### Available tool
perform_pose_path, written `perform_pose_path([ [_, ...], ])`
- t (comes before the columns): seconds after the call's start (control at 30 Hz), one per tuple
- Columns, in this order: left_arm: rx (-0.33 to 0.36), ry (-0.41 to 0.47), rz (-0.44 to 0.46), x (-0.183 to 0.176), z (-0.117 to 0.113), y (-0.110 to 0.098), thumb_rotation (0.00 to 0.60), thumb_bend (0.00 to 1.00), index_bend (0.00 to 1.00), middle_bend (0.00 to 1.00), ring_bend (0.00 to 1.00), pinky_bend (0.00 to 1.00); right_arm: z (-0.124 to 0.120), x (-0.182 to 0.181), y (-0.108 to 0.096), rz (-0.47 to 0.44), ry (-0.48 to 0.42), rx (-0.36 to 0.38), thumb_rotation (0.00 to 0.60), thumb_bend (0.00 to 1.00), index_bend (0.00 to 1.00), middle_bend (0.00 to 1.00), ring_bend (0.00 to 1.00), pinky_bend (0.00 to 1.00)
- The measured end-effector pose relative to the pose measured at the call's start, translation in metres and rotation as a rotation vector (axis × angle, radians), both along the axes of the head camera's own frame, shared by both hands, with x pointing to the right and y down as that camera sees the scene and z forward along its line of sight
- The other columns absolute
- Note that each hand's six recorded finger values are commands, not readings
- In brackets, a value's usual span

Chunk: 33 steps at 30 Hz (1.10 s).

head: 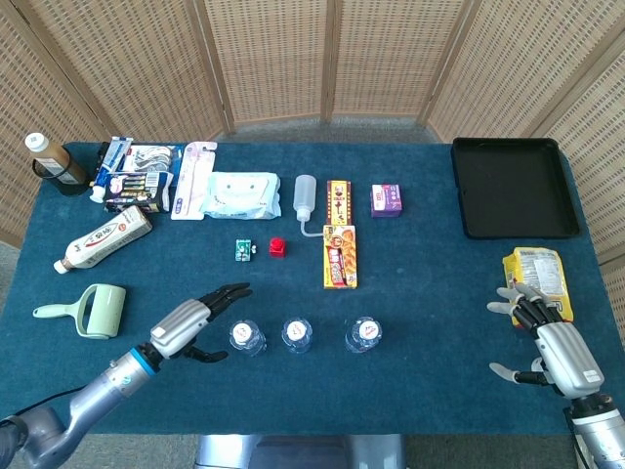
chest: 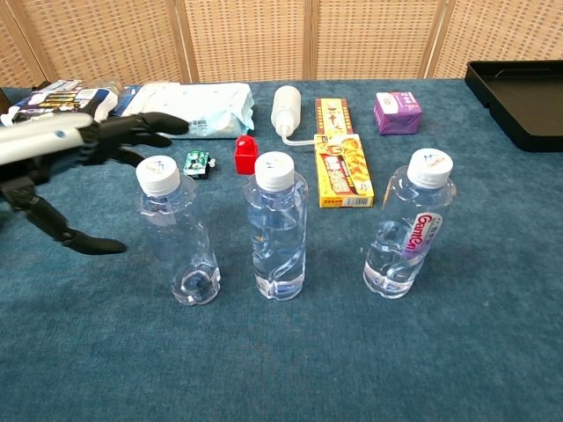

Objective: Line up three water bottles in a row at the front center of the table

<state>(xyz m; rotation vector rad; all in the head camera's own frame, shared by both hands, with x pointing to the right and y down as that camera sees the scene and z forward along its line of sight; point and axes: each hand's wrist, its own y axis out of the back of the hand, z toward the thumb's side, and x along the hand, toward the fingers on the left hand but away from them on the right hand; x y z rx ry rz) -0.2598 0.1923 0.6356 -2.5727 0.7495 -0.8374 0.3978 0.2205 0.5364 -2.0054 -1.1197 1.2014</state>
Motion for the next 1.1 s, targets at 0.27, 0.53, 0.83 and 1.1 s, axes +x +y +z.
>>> perform_pose_path([
  [0.27, 0.02, 0.001, -0.008, -0.024, -0.023, -0.003, 0.6, 0.17, 0.0, 0.0, 0.0, 0.1, 0.0, -0.003, 0.001, -0.011, 0.002, -0.001, 0.6, 0.0, 0.25, 0.14, 0.05, 0.0],
  [0.53, 0.24, -0.139, -0.124, -0.102, -0.098, -0.019, 0.6, 0.05, 0.0, 0.0, 0.0, 0.0, -0.006, -0.003, 0.001, 0.003, 0.021, 0.029, 0.6, 0.0, 0.25, 0.14, 0.05, 0.0],
  [0.83, 0.377, -0.449, -0.361, -0.184, -0.152, 0.015, 0.6, 0.05, 0.0, 0.0, 0.0, 0.0, -0.021, 0.01, -0.003, 0.058, 0.069, 0.095, 0.6, 0.0, 0.25, 0.14, 0.05, 0.0],
  [1.1, 0.314, -0.598, -0.453, -0.21, -0.147, 0.058, 0.6, 0.05, 0.0, 0.0, 0.0, 0.0, -0.035, 0.028, -0.004, 0.148, 0.252, 0.176, 0.6, 0.0, 0.25, 0.13, 0.05, 0.0],
])
